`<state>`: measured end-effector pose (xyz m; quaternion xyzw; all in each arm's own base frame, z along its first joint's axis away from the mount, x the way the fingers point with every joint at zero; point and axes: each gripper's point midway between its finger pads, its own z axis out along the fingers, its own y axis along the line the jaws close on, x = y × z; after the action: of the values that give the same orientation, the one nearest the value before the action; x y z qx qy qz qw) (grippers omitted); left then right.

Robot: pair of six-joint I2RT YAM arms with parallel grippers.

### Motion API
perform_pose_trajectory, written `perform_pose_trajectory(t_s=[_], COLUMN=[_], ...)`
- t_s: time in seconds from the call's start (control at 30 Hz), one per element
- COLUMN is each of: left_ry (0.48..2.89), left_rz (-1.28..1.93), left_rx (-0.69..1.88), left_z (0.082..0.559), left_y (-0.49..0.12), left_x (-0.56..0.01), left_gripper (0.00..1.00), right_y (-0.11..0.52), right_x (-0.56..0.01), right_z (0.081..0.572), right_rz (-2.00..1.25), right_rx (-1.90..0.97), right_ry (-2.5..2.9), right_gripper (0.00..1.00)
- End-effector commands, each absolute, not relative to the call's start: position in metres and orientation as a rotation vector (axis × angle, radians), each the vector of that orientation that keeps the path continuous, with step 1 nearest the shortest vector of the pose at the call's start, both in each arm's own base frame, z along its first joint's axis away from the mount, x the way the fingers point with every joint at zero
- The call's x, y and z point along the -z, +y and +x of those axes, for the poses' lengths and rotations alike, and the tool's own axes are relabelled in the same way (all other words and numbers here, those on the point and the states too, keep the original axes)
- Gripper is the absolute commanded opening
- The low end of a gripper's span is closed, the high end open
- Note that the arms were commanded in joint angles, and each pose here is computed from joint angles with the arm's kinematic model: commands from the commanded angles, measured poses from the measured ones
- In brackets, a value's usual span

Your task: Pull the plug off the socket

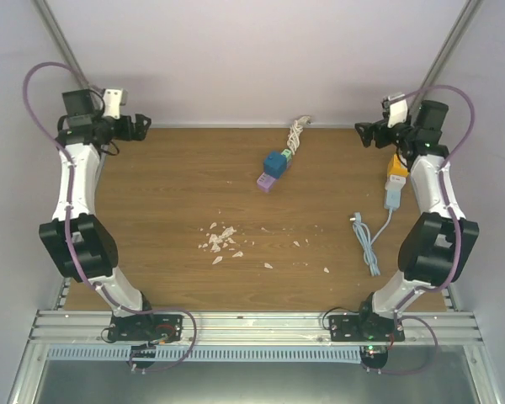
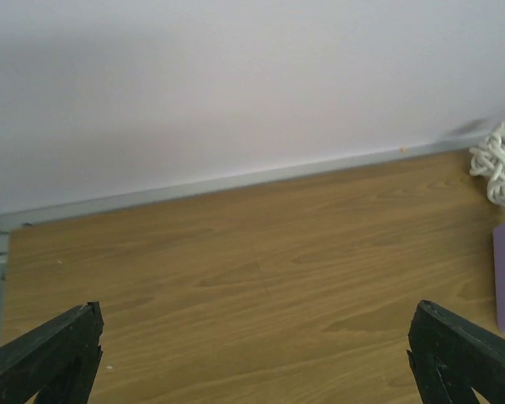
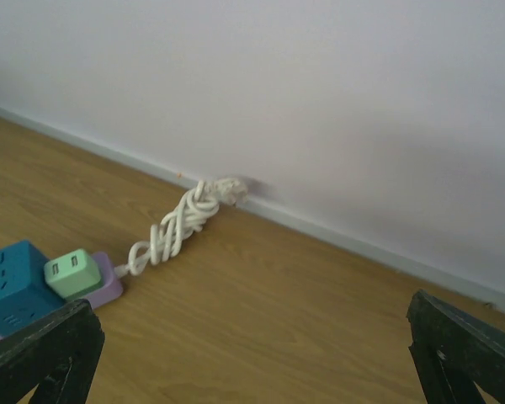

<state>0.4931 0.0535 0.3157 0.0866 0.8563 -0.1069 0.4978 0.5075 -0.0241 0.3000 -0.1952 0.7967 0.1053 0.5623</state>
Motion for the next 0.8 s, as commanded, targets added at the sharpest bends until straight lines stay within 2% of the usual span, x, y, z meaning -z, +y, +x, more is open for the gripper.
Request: perform_pose_trajectory(t_s=[0.0, 0.3, 0.77], left_ry=[2.107, 2.204, 2.159], left_rz=[0.211, 0.314, 0.563], left_rx=[0.220, 0.221, 0.372], left_z=[0.491, 0.481, 0.462], left_y=[0.030, -0.028, -0.143], left_x=[-0.304, -0.266, -0.253], left_gripper=[0.99, 0.99, 0.99], right_y=[-0.010, 0.021, 0.078], right_x=[-0.289, -0.247, -0.205], right_z=[0.496, 0.477, 0.469], right_rz=[-0.460, -0.461, -0.481], right_rx=[-0.236, -0.268, -0.329], right_ry=[1.923, 2.038, 2.147], right_gripper=[1.00, 1.00, 1.00])
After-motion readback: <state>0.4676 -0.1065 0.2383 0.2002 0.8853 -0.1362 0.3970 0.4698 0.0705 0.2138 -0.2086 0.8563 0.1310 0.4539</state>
